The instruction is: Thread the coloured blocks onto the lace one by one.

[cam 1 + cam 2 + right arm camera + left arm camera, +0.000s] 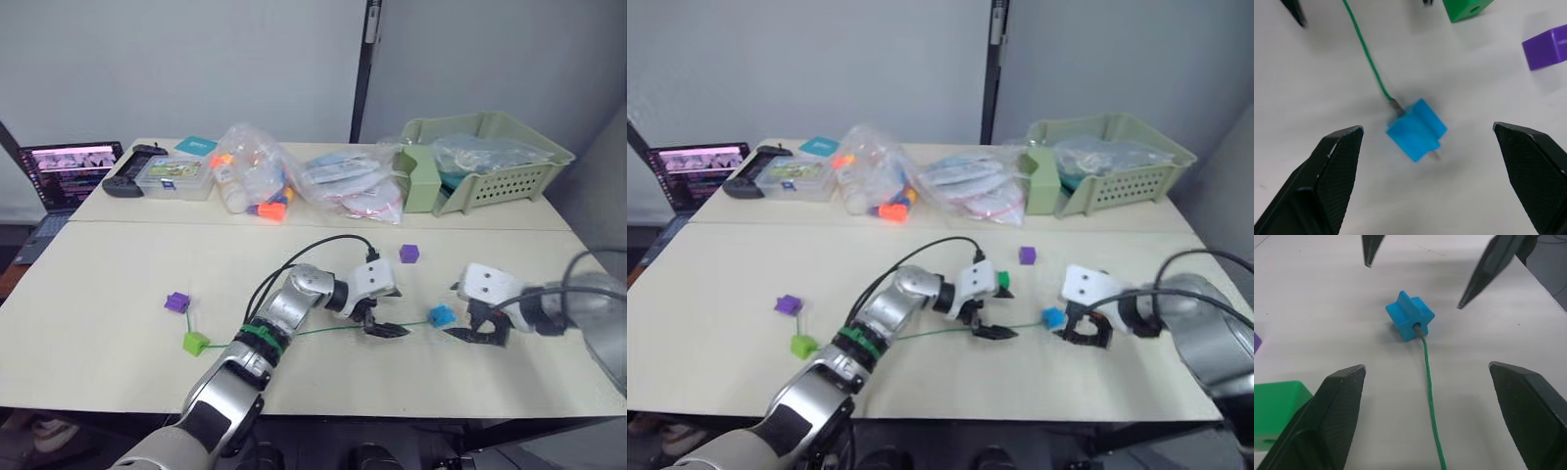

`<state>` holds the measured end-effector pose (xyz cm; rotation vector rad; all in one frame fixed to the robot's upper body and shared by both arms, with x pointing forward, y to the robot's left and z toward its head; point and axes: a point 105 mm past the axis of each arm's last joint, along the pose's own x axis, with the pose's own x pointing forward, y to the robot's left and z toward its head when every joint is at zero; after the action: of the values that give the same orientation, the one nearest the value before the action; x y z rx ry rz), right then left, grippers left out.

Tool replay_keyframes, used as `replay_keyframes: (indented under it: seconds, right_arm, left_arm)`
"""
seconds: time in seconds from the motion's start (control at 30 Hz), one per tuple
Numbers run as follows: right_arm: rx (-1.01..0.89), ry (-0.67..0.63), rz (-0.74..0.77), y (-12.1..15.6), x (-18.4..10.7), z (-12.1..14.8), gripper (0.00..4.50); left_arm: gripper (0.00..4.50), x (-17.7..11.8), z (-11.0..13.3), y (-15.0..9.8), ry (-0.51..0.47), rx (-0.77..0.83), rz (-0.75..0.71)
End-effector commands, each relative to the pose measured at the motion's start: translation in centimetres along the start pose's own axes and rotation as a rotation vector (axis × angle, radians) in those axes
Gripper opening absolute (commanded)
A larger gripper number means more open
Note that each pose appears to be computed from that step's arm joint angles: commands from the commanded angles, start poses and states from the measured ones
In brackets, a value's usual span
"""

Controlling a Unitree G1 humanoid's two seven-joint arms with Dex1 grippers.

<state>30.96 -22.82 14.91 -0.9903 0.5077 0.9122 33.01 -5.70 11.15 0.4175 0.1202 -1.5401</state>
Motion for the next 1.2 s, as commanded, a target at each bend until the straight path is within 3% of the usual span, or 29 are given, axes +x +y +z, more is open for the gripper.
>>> replay_keyframes:
  seconds: [0.03, 0.4, 0.63, 0.83, 1.2]
  right_arm:
    - [-0.124, 0.033, 0.059, -1.0, 0.7, 0.0, 4.50]
    - [-0.259, 0.068, 0.226, -1.8, 2.2, 0.2, 4.50]
    - [-0.221, 0.009, 0.180, -3.7, 0.2, 2.2, 4.50]
    - [-0.186, 0.040, 0.241, -3.1, -0.9, 2.1, 4.50]
    - [-0.242, 0.085, 0.272, -1.5, 2.2, 0.6, 4.50]
  left_arm:
    - [4.09, -1.1, 1.6, 0.4, -0.049, 0.027, 0.044]
    - [4.09, -5.9, 0.6, 0.9, -0.033, -0.011, 0.214]
    - [4.09, -5.8, 0.2, 0.2, -0.025, -0.025, 0.215]
    - [4.09, -5.7, 0.4, 0.2, -0.033, -0.023, 0.211]
    - [4.09, -7.0, 0.6, -0.9, -0.054, -0.010, 0.169]
